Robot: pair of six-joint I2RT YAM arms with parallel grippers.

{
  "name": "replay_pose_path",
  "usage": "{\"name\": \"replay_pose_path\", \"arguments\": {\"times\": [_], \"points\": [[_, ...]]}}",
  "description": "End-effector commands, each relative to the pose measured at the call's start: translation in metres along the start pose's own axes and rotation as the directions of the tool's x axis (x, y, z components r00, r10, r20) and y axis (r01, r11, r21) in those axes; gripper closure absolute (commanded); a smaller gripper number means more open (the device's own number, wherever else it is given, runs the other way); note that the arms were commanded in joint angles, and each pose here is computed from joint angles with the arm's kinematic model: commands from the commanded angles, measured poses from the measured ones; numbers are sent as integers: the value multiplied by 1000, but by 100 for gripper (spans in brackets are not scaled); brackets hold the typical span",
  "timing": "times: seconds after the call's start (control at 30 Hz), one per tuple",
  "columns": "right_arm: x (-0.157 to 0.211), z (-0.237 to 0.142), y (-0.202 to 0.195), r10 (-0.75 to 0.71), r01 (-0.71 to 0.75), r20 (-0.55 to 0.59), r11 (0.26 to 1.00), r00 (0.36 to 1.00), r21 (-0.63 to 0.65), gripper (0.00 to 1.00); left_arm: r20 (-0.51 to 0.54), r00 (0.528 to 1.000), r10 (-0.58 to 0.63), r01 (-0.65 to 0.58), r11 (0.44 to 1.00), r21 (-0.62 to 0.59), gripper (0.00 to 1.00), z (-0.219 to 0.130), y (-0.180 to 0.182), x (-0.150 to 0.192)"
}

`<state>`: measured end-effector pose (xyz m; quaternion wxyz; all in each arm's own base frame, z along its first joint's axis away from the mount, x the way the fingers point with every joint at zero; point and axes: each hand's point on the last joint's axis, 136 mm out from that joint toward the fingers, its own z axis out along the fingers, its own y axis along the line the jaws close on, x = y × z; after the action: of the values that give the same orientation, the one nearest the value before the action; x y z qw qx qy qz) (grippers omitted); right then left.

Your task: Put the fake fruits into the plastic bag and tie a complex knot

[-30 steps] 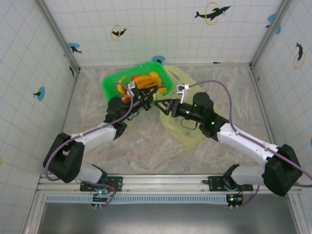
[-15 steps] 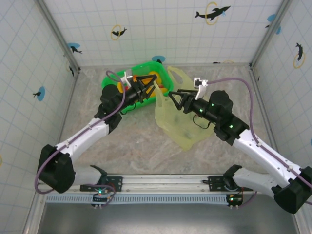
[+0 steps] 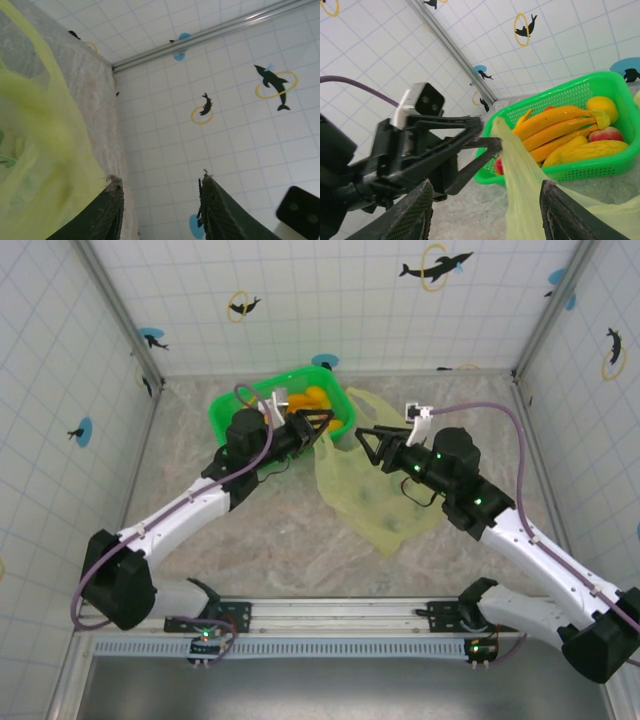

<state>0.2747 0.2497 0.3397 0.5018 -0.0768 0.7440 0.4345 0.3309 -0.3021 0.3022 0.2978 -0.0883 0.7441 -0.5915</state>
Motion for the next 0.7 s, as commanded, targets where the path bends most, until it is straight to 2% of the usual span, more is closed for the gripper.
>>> {"name": "replay_pose_path", "arguments": {"times": [0.0,0.07,0.13,0.2,0.3,0.33,0.4,0.47,0.5,0.53,0.6,0.67], "points": [[2,-3,-14,-22,22,-2,997,1000,69,43,12,1000,9,-9,1000,-26,78,13,8,-12],[4,-3,-24,-47,50,-22,991,999,126,44,25,999,22,-22,1000,-17,89,13,2,-19],[9,1,-29,-101,111,-71,980,992,165,37,46,997,61,-61,998,-9,95,9,-11,-30],[13,0,-46,-151,182,-129,944,980,274,37,64,993,100,-98,995,-25,99,2,-23,-41],[30,-5,-77,-183,265,-233,878,955,398,42,47,989,142,-139,988,-65,99,-8,-32,-43],[42,-4,-84,-169,285,-295,866,940,411,42,37,988,152,-147,983,-111,95,-12,-28,-43],[66,0,-95,-129,303,-399,860,908,412,44,40,991,131,-119,970,-211,76,-26,-9,-41],[85,4,-98,-103,295,-442,872,891,392,44,70,997,17,5,956,-295,57,-44,28,-41],[89,4,-101,-95,288,-440,872,893,396,44,93,991,-95,119,943,-310,50,-54,49,-39],[92,3,-105,-93,286,-435,869,896,403,44,140,966,-219,253,914,-317,47,-68,77,-43],[96,3,-109,-87,276,-424,870,901,409,44,209,903,-374,422,864,-276,46,-84,108,-42],[101,5,-111,-75,266,-430,875,900,403,44,272,874,-403,469,845,-255,46,-95,118,-49]]}}
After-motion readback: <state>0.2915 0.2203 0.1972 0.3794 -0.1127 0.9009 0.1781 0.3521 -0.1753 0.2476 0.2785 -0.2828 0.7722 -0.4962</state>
